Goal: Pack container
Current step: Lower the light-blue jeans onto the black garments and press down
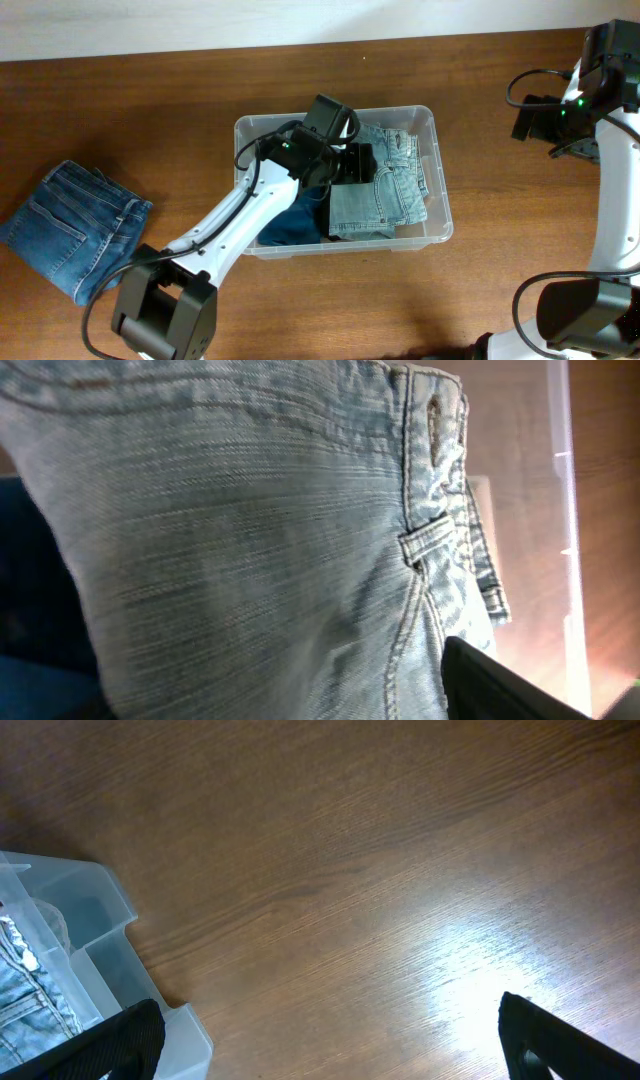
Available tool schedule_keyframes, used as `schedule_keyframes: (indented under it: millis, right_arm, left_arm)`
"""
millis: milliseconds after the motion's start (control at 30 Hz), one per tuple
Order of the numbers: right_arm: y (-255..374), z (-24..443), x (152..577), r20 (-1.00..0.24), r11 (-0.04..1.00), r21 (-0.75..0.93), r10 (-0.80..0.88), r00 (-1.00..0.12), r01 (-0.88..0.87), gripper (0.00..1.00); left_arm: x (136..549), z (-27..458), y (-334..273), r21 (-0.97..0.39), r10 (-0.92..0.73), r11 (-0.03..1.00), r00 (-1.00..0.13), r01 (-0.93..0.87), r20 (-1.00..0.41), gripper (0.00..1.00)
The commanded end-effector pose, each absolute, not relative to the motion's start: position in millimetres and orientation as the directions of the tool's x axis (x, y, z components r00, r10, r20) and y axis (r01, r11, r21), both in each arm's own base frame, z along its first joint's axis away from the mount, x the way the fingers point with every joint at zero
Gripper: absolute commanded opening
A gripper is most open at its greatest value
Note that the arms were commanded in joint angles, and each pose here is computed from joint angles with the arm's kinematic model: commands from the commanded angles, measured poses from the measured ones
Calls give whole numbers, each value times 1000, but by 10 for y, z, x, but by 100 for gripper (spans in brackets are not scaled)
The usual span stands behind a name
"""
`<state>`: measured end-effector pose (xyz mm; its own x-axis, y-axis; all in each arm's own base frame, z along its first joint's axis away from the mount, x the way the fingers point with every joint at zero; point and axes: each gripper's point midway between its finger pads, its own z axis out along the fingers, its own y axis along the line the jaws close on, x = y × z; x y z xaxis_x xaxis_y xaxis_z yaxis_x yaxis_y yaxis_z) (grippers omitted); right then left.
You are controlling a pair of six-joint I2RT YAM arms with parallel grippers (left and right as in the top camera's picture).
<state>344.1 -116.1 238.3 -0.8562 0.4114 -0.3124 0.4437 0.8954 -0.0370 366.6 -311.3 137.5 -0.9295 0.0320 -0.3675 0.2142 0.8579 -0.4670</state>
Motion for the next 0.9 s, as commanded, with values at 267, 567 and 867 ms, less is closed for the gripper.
schedule_keyframes:
  millis: [267, 567, 867]
  right_arm:
    - [-1203, 2389, 3432, -315, 888, -47, 421, -851, 457, 98]
    - [-1203, 2389, 3432, -315, 888, -47, 421, -851, 457, 99]
    - [-1204, 2389, 3432, -315, 888, -47, 421, -850, 457, 98]
  left_arm:
    - [3983, 1863, -2850, -230, 123, 930, -829, 289, -546, 72]
    - [3886, 1842, -2901, -197, 174, 926, -825, 323, -537, 1]
    - [3714, 1479, -3100, -67, 274, 933, -822, 352, -499, 1]
